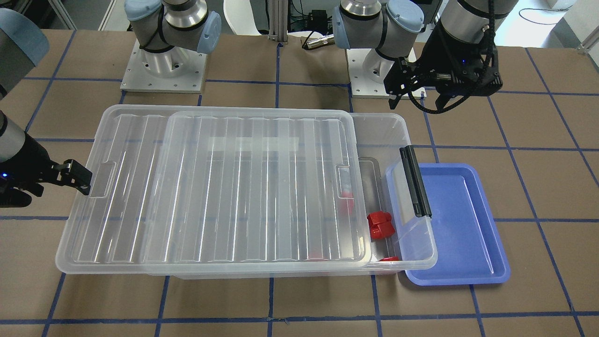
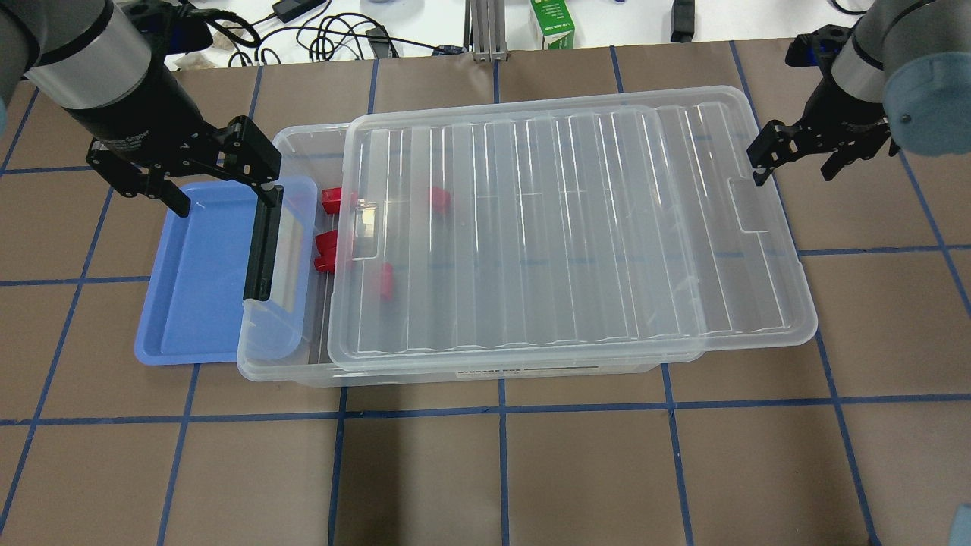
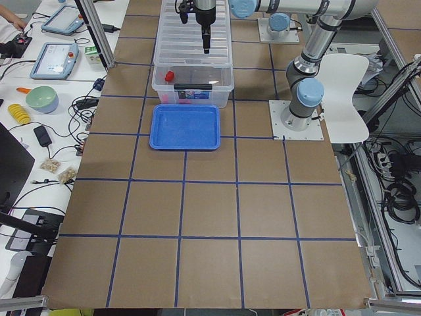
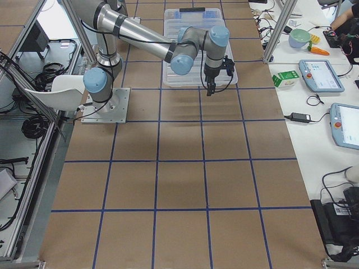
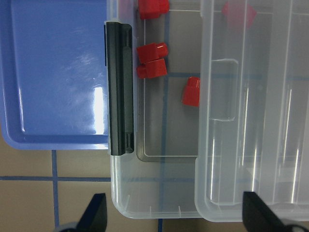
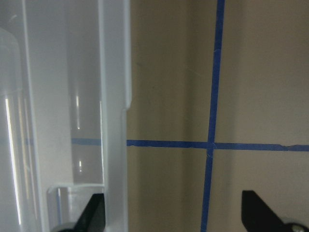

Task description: Place red block in blue tray from box

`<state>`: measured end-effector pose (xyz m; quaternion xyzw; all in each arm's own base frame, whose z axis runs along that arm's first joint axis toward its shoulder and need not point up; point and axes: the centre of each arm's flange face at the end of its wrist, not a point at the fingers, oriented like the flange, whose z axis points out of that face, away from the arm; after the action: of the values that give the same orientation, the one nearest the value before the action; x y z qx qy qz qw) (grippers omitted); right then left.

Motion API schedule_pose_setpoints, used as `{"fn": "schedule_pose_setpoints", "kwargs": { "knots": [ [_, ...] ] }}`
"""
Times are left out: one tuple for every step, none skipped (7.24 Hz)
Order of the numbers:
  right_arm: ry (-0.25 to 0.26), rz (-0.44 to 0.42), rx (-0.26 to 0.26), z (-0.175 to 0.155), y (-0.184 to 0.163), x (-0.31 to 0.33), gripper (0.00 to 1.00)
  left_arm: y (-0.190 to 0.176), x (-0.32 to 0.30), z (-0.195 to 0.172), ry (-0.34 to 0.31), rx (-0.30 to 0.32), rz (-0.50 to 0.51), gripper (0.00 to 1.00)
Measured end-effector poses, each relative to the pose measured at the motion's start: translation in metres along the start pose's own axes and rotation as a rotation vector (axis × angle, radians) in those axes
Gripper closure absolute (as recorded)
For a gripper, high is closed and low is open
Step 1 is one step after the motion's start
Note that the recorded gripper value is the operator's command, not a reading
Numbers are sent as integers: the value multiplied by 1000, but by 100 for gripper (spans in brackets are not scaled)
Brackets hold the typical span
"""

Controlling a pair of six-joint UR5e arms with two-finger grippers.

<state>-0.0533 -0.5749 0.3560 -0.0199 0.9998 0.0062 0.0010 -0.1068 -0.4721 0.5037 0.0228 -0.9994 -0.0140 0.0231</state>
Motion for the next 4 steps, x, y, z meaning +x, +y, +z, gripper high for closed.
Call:
{"fn": "schedule_pose_setpoints", "kwargs": {
  "knots": [
    [8,4,-1,-1,2,14,0,-3,0,3,0,-4,-4,0],
    [20,8,-2,-2,4,26,0,-6,1,7,1,-10,-6,0],
    [26,15,0,-2,6,38,0,-8,1,13,2,-15,-4,7],
    [28,17,0,-3,8,51,0,-12,2,26,3,-19,-4,13]
  ]
}}
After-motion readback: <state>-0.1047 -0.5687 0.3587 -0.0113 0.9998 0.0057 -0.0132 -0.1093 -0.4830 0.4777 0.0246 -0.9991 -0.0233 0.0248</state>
